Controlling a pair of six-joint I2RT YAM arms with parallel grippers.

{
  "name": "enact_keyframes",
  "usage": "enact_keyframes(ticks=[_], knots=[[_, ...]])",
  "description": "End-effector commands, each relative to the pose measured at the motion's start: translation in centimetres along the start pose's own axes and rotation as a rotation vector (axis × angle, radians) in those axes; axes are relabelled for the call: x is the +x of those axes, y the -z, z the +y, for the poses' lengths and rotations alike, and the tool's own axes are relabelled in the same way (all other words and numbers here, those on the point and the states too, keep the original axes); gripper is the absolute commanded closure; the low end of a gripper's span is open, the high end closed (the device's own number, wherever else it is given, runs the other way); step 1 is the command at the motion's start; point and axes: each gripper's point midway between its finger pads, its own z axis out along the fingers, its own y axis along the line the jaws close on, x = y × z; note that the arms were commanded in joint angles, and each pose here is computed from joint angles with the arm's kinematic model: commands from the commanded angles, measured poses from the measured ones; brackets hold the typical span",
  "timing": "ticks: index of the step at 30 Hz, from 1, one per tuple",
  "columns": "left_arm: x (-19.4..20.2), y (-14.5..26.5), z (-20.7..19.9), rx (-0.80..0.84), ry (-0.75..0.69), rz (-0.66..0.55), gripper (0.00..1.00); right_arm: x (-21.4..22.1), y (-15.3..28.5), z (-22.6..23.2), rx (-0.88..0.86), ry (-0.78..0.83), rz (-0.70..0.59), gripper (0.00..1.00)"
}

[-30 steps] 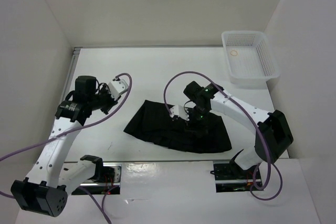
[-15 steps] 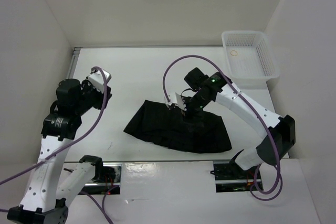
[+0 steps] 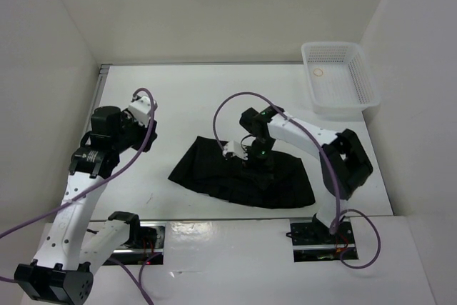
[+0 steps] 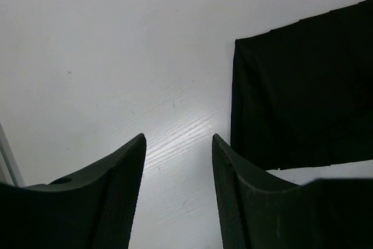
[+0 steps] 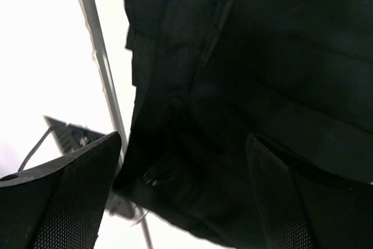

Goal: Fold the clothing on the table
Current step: Fold the skirt

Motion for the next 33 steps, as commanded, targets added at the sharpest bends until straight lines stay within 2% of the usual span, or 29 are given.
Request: enact_keyframes(ticks=[1,5,10,19,25,29,32,33], knots=[[-1.0,0.1,-0.1,0.008,0.002,-0.045,0.43,1.5,0.4,0.7,-0.079,-0.03,0.078,0.09],[-1.0,0.1,-0.2,0.016,-0.007,-0.048,0.43,4.1,-0.4,1.2,-0.065,-0.088,0.191,0.09],[-0.5,0.0,-0.5,0.032,-0.012,-0.034,0.43,5.9,0.2,2.4,0.0,-0.141,0.252,0.09],[-0.5,0.0,-0.6,0.04,-0.031,-0.036,0.42,5.9,2.6,5.5,0.1,-0.18,0.105,0.09],[-0.7,0.5,-1.0,0.055,-0.033,-0.052,0.41,1.8,7.3,5.1,0.241,-0.103,-0.078,0.07],[-0.9,0.5,-0.7,0.041,-0.025,-0.056,0.39,-2.6,8.5,2.0,0.326,-0.118,-0.229,0.05],[-0.9,0.5,-0.1,-0.001,0.0,-0.054,0.39,-4.1,7.0,-1.9,0.389,-0.188,-0.234,0.05],[-0.8,0.5,0.0,-0.009,0.012,-0.051,0.39,-4.0,5.4,-3.5,0.386,-0.229,-0.194,0.05]])
